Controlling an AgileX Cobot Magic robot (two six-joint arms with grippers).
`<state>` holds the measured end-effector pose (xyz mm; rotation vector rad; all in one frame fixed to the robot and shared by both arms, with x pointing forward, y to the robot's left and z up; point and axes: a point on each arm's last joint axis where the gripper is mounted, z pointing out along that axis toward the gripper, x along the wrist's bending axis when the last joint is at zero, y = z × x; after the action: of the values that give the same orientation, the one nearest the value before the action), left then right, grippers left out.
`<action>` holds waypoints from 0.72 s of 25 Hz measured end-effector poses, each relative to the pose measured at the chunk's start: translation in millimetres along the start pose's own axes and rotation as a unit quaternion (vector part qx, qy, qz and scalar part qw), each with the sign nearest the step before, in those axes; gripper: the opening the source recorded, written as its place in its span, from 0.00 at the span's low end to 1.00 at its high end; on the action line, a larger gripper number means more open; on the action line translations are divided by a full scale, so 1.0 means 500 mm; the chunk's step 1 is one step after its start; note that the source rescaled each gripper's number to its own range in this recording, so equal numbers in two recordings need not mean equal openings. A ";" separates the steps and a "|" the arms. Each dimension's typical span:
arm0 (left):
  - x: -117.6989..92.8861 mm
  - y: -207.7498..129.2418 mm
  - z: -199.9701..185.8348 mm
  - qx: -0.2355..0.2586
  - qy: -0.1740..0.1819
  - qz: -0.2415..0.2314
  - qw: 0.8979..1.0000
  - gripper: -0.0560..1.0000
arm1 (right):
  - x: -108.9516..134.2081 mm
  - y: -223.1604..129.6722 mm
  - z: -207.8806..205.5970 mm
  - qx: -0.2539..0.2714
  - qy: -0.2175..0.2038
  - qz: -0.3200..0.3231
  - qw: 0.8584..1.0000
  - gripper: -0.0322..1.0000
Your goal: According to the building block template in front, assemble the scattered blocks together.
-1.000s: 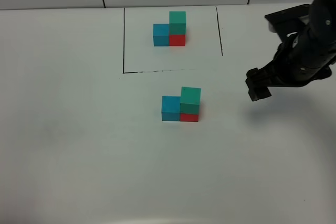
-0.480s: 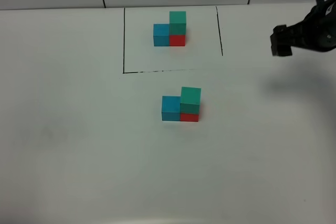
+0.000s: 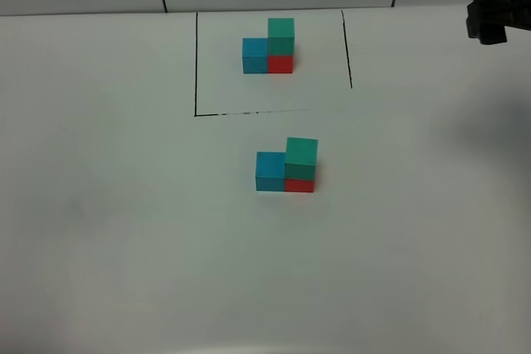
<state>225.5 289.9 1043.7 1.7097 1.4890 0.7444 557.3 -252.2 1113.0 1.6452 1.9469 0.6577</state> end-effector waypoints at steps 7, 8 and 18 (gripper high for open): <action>0.000 0.000 0.000 0.000 0.000 0.000 1.000 0.98 | -0.013 -0.108 -0.162 -0.061 -0.016 0.017 0.998 0.83; 0.000 0.000 0.000 0.000 0.000 0.000 1.000 0.98 | -0.013 -0.132 -0.174 -0.063 -0.016 0.021 0.998 0.83; 0.000 0.000 0.000 0.000 0.000 0.000 1.000 0.98 | -0.017 -0.364 -0.303 -0.111 -0.021 0.040 0.993 0.83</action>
<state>225.5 289.9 1043.7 1.7097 1.4890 0.7444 324.3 -294.3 1109.6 1.5903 1.7186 0.8323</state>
